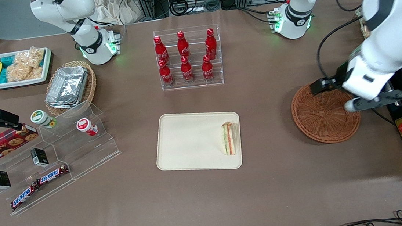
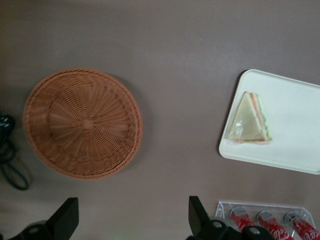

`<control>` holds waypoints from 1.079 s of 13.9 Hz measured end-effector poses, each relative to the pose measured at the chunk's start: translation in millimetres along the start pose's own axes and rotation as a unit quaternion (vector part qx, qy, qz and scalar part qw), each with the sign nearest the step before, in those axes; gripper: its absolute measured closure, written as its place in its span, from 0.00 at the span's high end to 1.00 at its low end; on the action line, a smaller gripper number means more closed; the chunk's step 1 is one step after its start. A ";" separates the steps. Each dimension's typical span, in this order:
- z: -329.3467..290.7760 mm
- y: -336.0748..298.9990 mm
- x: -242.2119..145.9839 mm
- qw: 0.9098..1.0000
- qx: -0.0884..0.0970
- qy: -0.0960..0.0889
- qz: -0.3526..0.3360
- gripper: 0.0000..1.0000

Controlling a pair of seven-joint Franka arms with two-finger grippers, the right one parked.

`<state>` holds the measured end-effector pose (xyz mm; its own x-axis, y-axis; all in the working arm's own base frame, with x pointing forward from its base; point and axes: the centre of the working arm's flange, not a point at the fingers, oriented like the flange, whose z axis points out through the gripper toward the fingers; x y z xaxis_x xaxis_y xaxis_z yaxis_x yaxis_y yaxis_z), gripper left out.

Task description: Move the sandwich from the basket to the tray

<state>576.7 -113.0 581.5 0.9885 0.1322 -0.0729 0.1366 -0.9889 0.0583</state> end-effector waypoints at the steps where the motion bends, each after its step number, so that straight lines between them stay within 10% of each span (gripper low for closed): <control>1: -8.0 -4.4 -5.8 1.000 0.003 -0.001 -0.001 0.99; 15: -47.0 -24.1 -69.8 1.000 0.009 0.012 -0.010 0.99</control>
<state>507.4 -95.2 631.9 0.9870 0.1529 -0.0491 0.1549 -0.9872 0.0392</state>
